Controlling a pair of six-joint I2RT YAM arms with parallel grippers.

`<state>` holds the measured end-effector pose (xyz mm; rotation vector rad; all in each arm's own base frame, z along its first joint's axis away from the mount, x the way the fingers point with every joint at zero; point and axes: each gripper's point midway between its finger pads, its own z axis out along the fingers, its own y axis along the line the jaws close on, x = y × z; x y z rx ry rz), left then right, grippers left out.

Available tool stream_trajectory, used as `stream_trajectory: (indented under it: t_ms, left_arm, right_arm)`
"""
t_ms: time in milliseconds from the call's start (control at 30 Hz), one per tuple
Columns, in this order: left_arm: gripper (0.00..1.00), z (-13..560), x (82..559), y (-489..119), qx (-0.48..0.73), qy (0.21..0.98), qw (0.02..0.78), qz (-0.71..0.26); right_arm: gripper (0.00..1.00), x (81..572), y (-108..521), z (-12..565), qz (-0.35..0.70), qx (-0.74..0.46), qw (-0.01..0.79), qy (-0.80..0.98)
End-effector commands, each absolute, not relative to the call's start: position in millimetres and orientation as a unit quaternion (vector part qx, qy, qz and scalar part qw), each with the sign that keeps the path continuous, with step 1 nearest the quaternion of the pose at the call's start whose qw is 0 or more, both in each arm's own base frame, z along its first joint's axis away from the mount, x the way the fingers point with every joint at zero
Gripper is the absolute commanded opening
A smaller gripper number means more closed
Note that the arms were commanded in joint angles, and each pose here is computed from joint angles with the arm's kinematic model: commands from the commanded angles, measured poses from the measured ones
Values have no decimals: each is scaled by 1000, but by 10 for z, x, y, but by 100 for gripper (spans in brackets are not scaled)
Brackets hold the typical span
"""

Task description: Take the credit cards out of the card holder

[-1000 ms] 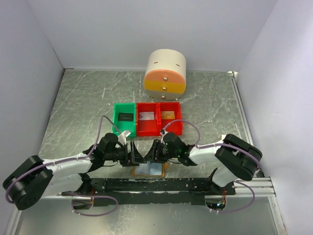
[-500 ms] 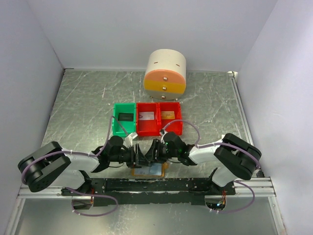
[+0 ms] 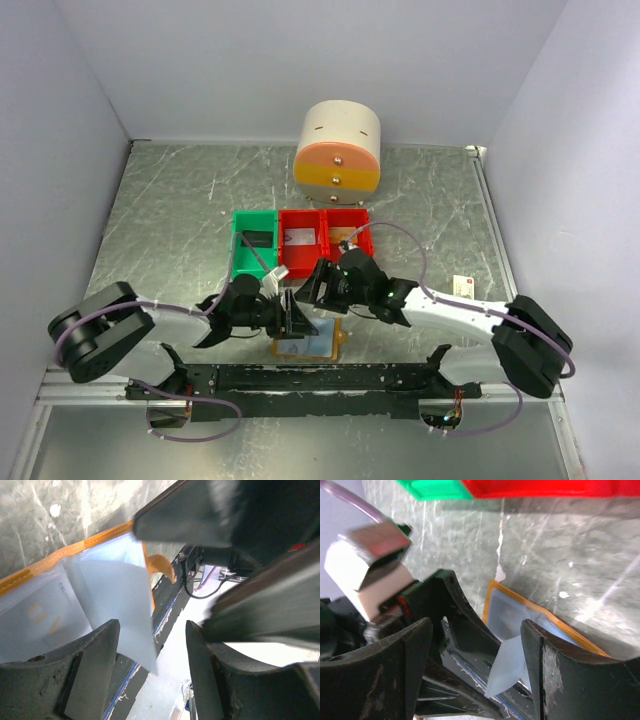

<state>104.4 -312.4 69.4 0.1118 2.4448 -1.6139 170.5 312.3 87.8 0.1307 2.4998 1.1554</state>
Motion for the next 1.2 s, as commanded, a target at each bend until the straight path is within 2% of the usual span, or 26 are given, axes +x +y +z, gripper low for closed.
stream_trajectory:
  t_ms: [0, 100, 233, 300, 467, 633, 867, 967, 1067, 1167]
  left_arm:
    - [68, 799, 1025, -3330, 59, 810, 108, -573]
    - [69, 667, 969, -3404, 68, 826, 98, -551]
    - [73, 550, 877, -3534, 88, 837, 84, -533]
    - [70, 473, 847, -3577, 95, 851, 77, -511]
    - [75, 597, 935, -3461, 86, 863, 134, -480]
    - [79, 777, 1083, -3075, 66, 886, 200, -412]
    - [89, 911, 1316, -2347, -11, 909, 286, -301]
    - [94, 882, 1364, -2087, -40, 921, 289, -258]
    - [97, 827, 1388, -2047, -48, 926, 247, -282]
    - [98, 822, 1455, -1979, -78, 922, 228, -303]
  right_arm:
    - [72, 1814, 2622, 739, 292, 102, 230, 923]
    - [70, 1821, 2474, 819, 286, 118, 251, 917]
    - [58, 1724, 2476, 846, 315, 106, 246, 911]
    - [54, 1678, 2473, 815, 317, 103, 237, 912]
    - [51, 1629, 2543, 786, 325, 81, 221, 916]
    - [52, 1643, 2676, 817, 336, 55, 212, 916]
    - [52, 1607, 2864, 758, 320, 1, 202, 926]
    - [53, 1577, 2982, 754, 295, -18, 206, 933]
    - [62, 1525, 3035, 662, 241, -25, 210, 947]
    - [64, 1457, 3115, 560, 208, -30, 211, 955]
